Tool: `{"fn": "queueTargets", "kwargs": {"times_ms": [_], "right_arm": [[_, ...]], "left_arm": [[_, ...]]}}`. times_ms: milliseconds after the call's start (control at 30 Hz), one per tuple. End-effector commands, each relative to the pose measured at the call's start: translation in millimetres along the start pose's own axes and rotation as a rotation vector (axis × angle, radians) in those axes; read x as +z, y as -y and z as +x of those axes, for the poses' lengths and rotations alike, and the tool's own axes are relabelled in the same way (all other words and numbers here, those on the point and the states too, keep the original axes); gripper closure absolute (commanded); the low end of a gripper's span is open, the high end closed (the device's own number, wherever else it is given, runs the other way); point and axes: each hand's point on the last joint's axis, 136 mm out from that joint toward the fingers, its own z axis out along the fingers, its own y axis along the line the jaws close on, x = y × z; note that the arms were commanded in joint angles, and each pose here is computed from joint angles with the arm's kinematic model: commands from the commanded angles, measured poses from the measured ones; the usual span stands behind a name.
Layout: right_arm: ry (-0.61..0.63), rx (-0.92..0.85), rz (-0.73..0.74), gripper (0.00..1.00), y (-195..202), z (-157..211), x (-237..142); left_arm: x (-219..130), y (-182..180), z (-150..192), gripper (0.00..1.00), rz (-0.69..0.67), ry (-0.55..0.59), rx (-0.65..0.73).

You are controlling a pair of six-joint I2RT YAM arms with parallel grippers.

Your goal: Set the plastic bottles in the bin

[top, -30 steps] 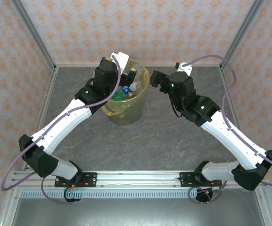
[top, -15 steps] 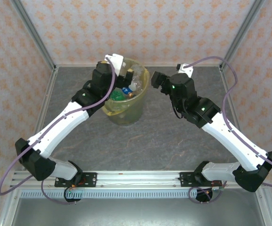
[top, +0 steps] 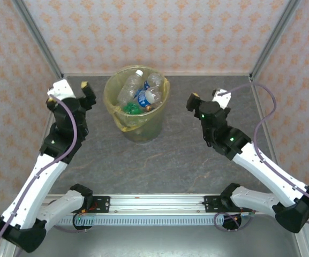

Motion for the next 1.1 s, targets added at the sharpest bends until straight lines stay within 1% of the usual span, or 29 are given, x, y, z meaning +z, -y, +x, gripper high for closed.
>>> {"fn": "queueTargets", "kwargs": {"times_ms": [0,133,233,300,400,467,533,600,667,733,867,900,967,1000,1067], "right_arm": [[0.105,0.006,0.123,0.0,39,-2,7],[0.104,-0.034,0.236,0.0,84,26,26],[0.093,-0.082,0.333,0.0,117,47,39],[0.11,-0.117,0.365,0.0,132,58,45],[0.129,-0.104,0.392,0.0,152,72,54],[0.118,-0.096,0.408,0.0,165,82,62],[0.091,-0.101,0.438,0.0,178,94,70],[0.09,-0.097,0.452,0.0,187,99,76],[0.083,-0.105,0.455,0.0,194,107,84],[0.094,-0.106,0.434,0.0,198,111,89],[0.108,-0.134,0.407,0.0,201,111,100],[0.137,-0.123,0.401,0.0,200,106,100],[0.166,-0.114,0.359,0.0,196,102,101],[0.175,-0.11,0.34,0.0,195,101,103],[0.188,-0.101,0.313,0.0,191,99,107]], "left_arm": [[1,-50,47,0.01,-0.19,-0.042,-0.001],[4,-85,107,0.01,-0.28,-0.091,-0.003],[14,-95,144,0.01,-0.278,-0.117,-0.028],[21,-101,160,0.01,-0.289,-0.129,-0.044],[33,-106,181,0.01,-0.308,-0.143,-0.025],[44,-98,187,0.01,-0.271,-0.157,0.024],[56,-93,190,0.01,-0.274,-0.155,0.052],[67,-90,195,0.01,-0.275,-0.154,0.081],[78,-91,201,0.01,-0.299,-0.151,0.078],[88,-83,208,0.01,-0.269,-0.149,0.087],[99,-74,217,0.01,-0.224,-0.105,0.079],[99,-73,218,0.01,-0.209,-0.088,0.078],[100,-67,217,0.01,-0.159,-0.04,0.087],[103,-61,219,0.01,-0.132,-0.057,0.093],[105,-54,214,0.0,-0.092,-0.022,0.086]]}}
